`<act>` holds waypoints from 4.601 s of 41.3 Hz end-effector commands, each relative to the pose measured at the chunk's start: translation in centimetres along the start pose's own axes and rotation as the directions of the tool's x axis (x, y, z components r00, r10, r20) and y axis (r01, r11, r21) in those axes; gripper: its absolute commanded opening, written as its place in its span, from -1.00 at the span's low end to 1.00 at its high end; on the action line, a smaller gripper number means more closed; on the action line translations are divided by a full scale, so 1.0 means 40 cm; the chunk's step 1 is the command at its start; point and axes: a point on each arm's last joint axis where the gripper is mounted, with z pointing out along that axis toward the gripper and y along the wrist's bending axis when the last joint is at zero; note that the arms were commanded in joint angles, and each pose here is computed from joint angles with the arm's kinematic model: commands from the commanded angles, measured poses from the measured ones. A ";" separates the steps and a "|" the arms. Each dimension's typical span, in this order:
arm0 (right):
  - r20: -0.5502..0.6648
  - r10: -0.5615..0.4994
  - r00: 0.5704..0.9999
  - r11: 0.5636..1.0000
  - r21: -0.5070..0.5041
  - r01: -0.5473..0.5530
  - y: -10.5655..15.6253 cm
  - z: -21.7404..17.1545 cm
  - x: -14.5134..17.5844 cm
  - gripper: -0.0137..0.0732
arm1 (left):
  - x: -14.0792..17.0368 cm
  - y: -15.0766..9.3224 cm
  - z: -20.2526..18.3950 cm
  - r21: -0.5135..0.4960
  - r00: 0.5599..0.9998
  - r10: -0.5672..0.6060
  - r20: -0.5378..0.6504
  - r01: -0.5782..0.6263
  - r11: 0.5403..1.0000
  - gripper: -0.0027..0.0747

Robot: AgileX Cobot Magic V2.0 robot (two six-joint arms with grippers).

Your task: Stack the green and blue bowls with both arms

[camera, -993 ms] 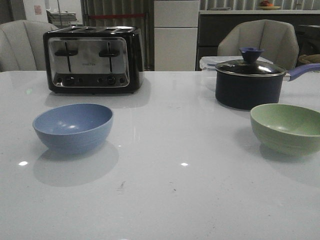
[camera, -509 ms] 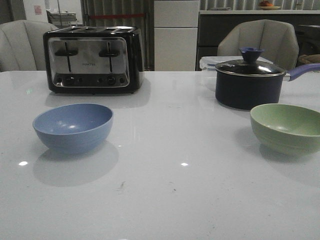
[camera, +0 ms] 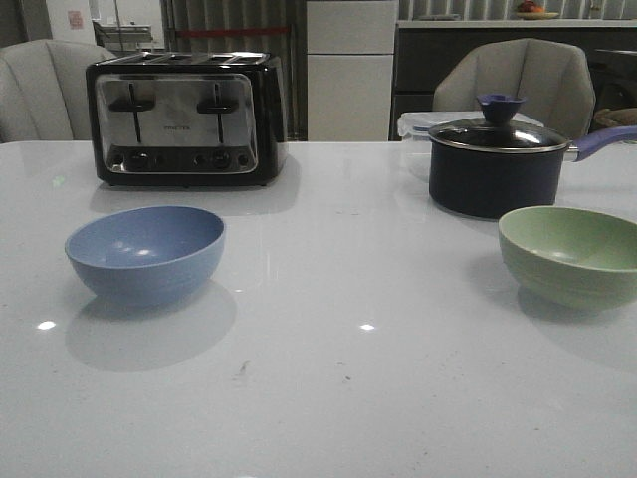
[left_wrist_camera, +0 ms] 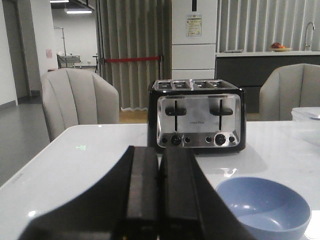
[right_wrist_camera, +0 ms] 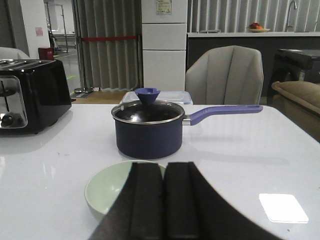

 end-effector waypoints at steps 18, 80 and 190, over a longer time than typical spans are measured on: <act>0.081 -0.086 0.993 0.996 0.038 0.083 0.015 -0.017 -0.361 -0.62 | -0.376 0.006 -0.023 0.019 0.990 -0.018 0.137 0.015 1.000 -0.69; -0.825 0.090 0.557 0.991 0.129 0.031 -0.027 0.454 -0.131 0.54 | -0.202 -0.005 0.228 0.046 0.821 -0.006 -0.571 0.039 0.998 0.38; -0.838 -0.359 0.410 0.888 -0.442 -0.126 0.455 0.715 0.077 -0.24 | -0.205 -0.004 0.231 0.045 0.831 -0.007 -0.557 0.038 0.998 0.24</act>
